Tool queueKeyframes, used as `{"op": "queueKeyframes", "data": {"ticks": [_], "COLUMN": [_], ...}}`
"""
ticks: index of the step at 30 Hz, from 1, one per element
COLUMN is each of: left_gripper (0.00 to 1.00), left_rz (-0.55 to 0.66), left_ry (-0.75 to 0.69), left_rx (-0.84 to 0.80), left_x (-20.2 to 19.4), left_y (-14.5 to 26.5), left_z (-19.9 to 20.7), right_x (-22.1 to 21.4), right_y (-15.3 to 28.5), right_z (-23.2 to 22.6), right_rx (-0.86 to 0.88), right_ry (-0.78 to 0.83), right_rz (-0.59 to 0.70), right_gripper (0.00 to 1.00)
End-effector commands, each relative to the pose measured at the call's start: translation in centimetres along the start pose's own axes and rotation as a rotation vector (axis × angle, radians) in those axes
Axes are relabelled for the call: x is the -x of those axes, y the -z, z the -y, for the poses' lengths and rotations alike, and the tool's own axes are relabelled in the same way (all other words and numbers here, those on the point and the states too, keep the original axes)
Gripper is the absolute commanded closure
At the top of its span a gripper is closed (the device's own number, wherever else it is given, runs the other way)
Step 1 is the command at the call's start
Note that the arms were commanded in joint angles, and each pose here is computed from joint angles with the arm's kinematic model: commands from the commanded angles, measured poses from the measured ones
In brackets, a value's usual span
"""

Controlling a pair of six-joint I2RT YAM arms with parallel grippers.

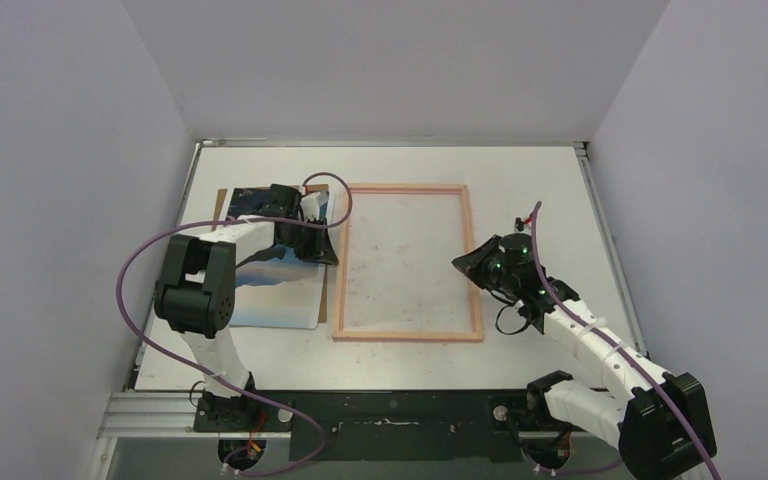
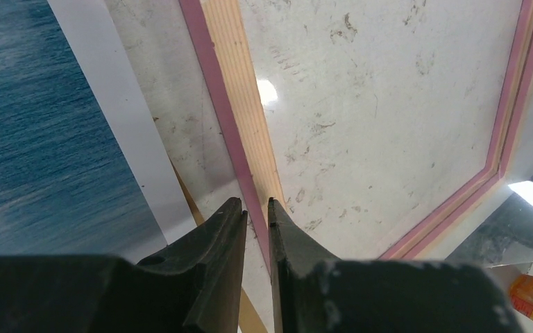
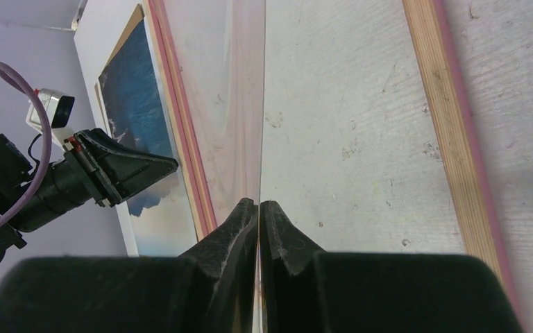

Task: Put the photo into the frame
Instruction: Place the photo frame item in the photo frame.

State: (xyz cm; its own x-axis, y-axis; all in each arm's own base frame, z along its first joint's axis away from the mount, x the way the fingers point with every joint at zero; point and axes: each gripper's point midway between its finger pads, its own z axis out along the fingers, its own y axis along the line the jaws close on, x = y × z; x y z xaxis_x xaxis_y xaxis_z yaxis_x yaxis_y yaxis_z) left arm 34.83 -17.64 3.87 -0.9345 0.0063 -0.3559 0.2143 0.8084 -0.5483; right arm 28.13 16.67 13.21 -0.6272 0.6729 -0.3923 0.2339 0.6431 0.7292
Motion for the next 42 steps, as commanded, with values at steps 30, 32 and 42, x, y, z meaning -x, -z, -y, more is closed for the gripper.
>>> {"op": "queueKeyframes", "data": {"ticks": [30,32,42], "left_gripper": [0.92,0.93,0.95], "left_rz": [-0.020,-0.017,-0.006], "left_ry": [0.018,0.023,0.027], "left_rx": [-0.056,-0.060,-0.052], "left_x": [-1.1,-1.1,-1.0], "left_y": [-1.0,-1.0,-0.9], "left_z": [0.5,0.5,0.4], "right_x": [1.6,1.4,0.3], "right_y": [1.5,1.3,1.3], "right_z": [-6.0,-5.3,-3.4], "right_rx": [0.242,0.223,0.182], "right_ry": [-0.168,-0.157,-0.119], "right_rz": [0.005,0.003,-0.015], "right_gripper": [0.95,0.95,0.95]}}
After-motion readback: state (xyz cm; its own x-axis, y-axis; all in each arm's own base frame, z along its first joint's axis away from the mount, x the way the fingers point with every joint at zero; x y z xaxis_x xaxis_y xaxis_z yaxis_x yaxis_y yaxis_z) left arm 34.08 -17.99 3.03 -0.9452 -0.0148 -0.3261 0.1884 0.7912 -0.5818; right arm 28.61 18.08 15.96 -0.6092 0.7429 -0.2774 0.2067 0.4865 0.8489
